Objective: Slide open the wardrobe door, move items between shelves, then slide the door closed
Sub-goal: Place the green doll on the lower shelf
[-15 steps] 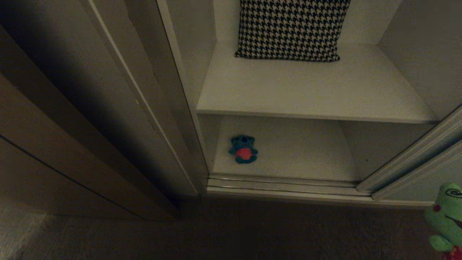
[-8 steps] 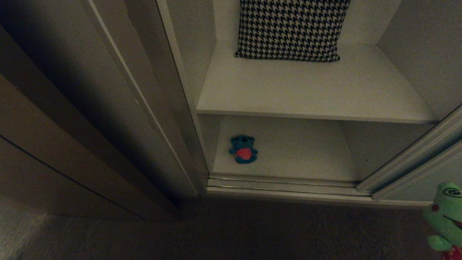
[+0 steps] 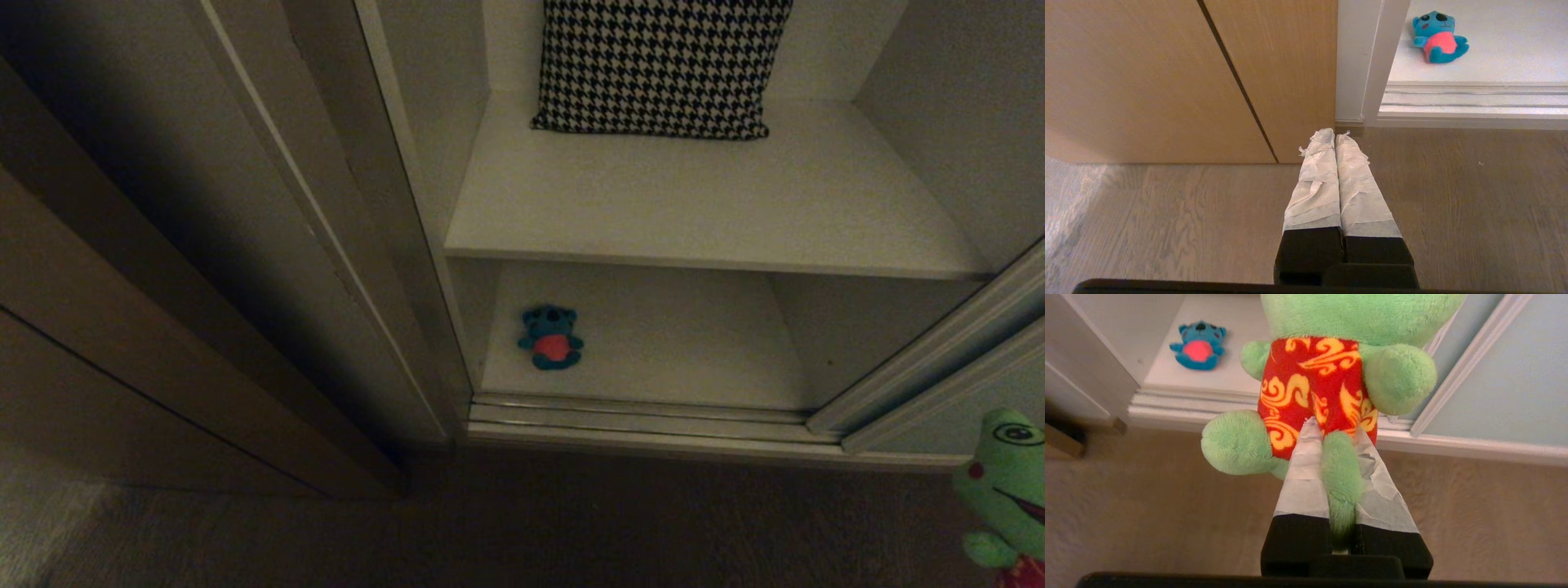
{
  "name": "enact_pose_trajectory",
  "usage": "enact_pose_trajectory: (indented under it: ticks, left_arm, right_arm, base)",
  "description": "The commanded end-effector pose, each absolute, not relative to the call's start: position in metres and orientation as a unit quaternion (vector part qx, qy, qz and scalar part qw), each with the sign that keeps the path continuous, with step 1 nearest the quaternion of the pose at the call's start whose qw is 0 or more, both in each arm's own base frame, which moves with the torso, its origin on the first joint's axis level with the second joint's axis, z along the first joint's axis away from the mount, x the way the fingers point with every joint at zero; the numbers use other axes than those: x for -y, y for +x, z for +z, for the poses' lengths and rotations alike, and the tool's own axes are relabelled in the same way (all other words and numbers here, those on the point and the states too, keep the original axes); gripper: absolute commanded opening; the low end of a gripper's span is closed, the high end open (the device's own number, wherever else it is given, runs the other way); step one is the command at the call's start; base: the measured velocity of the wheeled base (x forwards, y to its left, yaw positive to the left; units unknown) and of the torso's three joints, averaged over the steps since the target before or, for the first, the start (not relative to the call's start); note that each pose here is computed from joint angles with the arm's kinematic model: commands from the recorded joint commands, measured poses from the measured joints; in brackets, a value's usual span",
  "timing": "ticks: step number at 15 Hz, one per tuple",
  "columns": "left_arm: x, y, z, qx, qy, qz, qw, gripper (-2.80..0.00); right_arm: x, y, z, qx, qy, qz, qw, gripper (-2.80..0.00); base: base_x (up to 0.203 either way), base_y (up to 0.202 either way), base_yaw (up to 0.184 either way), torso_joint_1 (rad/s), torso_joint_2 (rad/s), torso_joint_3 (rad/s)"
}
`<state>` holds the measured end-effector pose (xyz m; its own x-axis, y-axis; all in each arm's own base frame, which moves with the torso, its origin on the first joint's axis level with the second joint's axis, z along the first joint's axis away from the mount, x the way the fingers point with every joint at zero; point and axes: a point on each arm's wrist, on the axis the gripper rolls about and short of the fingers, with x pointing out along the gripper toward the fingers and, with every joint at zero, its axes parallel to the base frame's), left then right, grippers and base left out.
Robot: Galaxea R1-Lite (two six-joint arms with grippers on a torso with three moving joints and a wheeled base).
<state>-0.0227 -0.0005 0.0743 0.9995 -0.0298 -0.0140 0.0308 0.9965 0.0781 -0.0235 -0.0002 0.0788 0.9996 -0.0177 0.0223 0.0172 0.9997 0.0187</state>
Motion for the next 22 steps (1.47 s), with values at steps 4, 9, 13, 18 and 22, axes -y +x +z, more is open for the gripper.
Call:
enact_pose_trajectory:
  ticks: [4, 9, 13, 18, 22]
  left_arm:
    - [0.0005, -0.0226, 0.0743, -0.007, 0.04, -0.016, 0.999, -2.8]
    - [0.0006, -0.0226, 0.0741, -0.008, 0.041, -0.017, 0.999, -2.8]
    - [0.0005, -0.0226, 0.0744, -0.006, 0.039, -0.016, 0.999, -2.8]
    - [0.0005, -0.0226, 0.0746, -0.006, 0.039, -0.015, 0.999, -2.8]
    - [0.0005, -0.0226, 0.0746, -0.006, 0.039, -0.016, 0.999, -2.8]
  right_arm:
    - [0.0001, -0.0233, 0.0778, 0.008, -0.015, -0.007, 1.0, -2.8]
    - [0.0001, -0.0229, 0.0776, 0.011, -0.014, -0.007, 1.0, -2.8]
    - [0.0001, -0.0229, 0.0776, 0.011, -0.013, -0.006, 1.0, -2.8]
    - [0.0001, -0.0229, 0.0775, 0.011, -0.012, -0.006, 1.0, -2.8]
    - [0.0001, -0.0231, 0.0779, 0.011, -0.012, -0.006, 1.0, -2.8]
  base:
    - [0.0, 0.0, 0.0, 0.0, 0.0, 0.0]
    - [0.0, 0.0, 0.0, 0.0, 0.0, 0.0]
    - [0.0, 0.0, 0.0, 0.0, 0.0, 0.0]
    - [0.0, 0.0, 0.0, 0.0, 0.0, 0.0]
    - [0.0, 0.0, 0.0, 0.003, 0.0, -0.033]
